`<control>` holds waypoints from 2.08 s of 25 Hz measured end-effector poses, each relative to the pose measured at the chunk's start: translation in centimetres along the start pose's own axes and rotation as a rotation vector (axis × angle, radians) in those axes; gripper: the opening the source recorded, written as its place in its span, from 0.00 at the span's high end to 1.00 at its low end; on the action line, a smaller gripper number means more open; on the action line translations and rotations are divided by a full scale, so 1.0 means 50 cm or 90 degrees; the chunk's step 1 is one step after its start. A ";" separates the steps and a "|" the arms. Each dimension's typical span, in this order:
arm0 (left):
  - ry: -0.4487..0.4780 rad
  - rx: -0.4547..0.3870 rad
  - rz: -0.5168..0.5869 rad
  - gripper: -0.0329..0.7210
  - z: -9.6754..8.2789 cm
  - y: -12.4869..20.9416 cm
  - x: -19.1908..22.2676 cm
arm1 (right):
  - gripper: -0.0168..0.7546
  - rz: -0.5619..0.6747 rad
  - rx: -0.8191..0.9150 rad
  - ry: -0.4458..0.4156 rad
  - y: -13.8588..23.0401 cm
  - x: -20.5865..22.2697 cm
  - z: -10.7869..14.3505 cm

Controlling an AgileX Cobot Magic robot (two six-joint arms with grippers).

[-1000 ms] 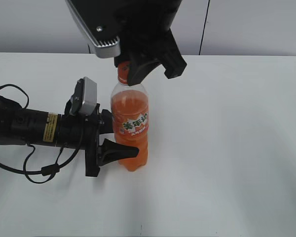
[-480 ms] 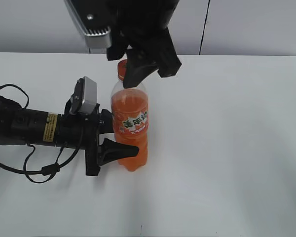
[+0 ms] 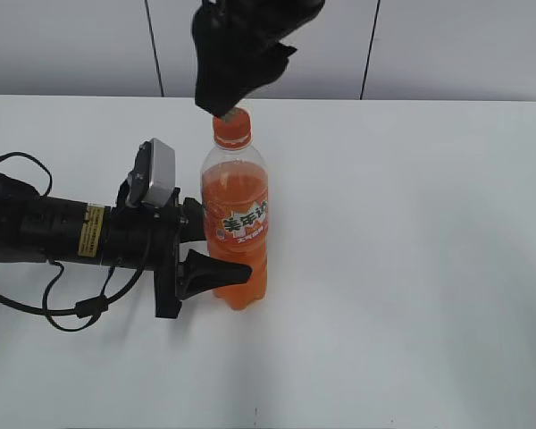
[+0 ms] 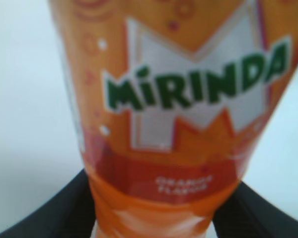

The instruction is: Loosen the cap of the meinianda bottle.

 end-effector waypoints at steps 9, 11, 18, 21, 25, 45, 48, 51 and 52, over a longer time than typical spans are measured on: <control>0.000 0.000 0.000 0.41 0.000 0.000 0.000 | 0.40 0.018 0.503 0.036 0.011 0.001 -0.010; 0.000 0.000 0.000 0.41 0.000 0.000 0.000 | 0.40 0.023 0.521 0.042 0.014 0.004 -0.012; 0.000 0.000 0.000 0.41 0.000 0.000 0.000 | 0.40 0.045 0.541 0.037 0.019 0.036 -0.016; 0.000 0.000 0.000 0.41 0.000 0.000 0.000 | 0.40 0.058 0.543 0.030 0.021 0.056 -0.018; 0.000 0.000 0.000 0.41 0.000 0.000 0.000 | 0.40 0.069 0.545 0.026 0.024 0.072 -0.019; -0.002 -0.001 0.000 0.41 0.001 0.000 0.000 | 0.62 0.083 0.532 0.017 0.027 0.094 -0.019; -0.002 -0.001 0.000 0.41 0.001 0.000 0.000 | 0.62 0.083 0.473 0.013 0.027 0.094 -0.019; -0.002 -0.001 0.000 0.41 0.001 0.000 0.000 | 0.62 0.081 0.352 0.003 0.026 0.094 -0.019; -0.001 -0.001 0.000 0.41 0.000 0.000 0.000 | 0.62 0.080 0.295 -0.001 0.026 0.094 -0.018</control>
Point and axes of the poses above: a point on each arm's last joint axis where the gripper is mounted, x pointing out along that axis toward the gripper, z along the wrist's bending axis when the last joint is at zero, y = z × x, the point moved 3 cm from there along x, pointing out along that axis toward the gripper, and after that the axes turned 10 degrees about -x, right-handed, at the moved point
